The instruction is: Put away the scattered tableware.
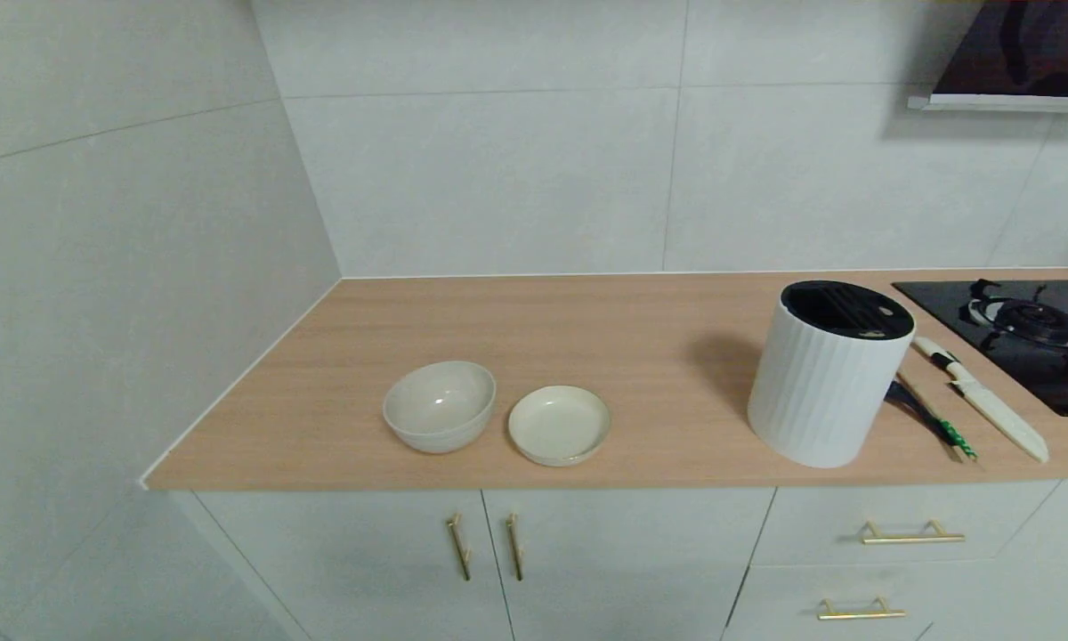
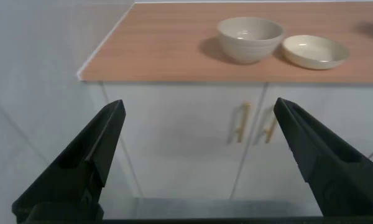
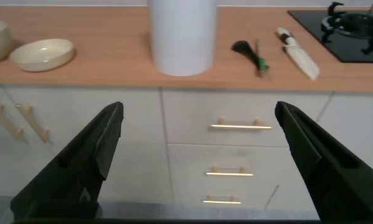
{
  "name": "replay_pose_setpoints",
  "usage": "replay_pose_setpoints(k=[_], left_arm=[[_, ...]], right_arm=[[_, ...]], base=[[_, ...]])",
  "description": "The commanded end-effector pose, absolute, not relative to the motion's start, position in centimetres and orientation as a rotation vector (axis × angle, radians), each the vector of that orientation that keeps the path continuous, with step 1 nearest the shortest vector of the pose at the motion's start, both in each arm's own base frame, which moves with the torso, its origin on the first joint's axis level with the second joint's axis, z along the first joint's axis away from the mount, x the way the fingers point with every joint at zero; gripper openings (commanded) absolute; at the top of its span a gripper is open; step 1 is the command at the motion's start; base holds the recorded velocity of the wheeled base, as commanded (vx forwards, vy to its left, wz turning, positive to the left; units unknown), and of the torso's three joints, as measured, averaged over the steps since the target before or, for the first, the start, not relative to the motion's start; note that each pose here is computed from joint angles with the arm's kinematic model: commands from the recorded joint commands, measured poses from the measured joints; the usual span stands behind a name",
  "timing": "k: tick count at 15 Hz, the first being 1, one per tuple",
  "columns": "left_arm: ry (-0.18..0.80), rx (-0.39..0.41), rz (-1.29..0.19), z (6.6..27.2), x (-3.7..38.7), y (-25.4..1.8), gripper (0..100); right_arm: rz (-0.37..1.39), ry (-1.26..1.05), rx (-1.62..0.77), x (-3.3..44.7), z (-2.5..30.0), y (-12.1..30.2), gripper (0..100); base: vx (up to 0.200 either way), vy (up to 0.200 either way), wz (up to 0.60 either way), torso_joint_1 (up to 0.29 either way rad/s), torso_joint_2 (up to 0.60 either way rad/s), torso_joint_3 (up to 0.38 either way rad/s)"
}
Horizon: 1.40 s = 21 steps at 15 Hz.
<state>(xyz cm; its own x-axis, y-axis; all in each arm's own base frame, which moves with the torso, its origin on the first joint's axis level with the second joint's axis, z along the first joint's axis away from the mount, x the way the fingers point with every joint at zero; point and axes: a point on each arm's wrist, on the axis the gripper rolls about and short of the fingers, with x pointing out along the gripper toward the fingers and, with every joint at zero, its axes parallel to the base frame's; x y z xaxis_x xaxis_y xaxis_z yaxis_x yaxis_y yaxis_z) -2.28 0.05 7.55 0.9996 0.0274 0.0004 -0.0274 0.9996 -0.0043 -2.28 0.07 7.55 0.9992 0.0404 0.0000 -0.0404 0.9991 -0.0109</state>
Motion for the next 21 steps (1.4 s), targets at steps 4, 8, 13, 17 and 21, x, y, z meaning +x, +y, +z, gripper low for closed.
replay_pose_setpoints(k=[4,8,13,17,21], left_arm=[[0.000,-0.005,0.028,7.55,-2.28,0.06,100],[0.000,-0.005,0.029,7.55,-2.28,0.05,100],[0.000,-0.005,0.028,7.55,-2.28,0.06,100],[0.000,-0.003,0.029,7.55,-2.28,0.05,100],[-0.002,-0.003,0.029,7.56,-2.28,0.05,100]], right_arm=[[0.041,0.000,-0.012,-2.28,7.55,0.07,100],[0.041,0.000,-0.012,-2.28,7.55,0.07,100],[0.041,0.000,-0.011,-2.28,7.55,0.07,100],[0.040,0.000,-0.011,-2.28,7.55,0.07,100],[0.040,0.000,-0.011,-2.28,7.55,0.07,100]], base=[[0.000,0.200,0.00,0.004,0.00,0.007],[0.000,0.200,0.00,0.004,0.00,0.000],[0.000,0.120,0.00,0.000,0.00,0.002],[0.000,0.000,0.00,0.000,0.00,0.000],[0.000,0.000,0.00,0.000,0.00,0.000]])
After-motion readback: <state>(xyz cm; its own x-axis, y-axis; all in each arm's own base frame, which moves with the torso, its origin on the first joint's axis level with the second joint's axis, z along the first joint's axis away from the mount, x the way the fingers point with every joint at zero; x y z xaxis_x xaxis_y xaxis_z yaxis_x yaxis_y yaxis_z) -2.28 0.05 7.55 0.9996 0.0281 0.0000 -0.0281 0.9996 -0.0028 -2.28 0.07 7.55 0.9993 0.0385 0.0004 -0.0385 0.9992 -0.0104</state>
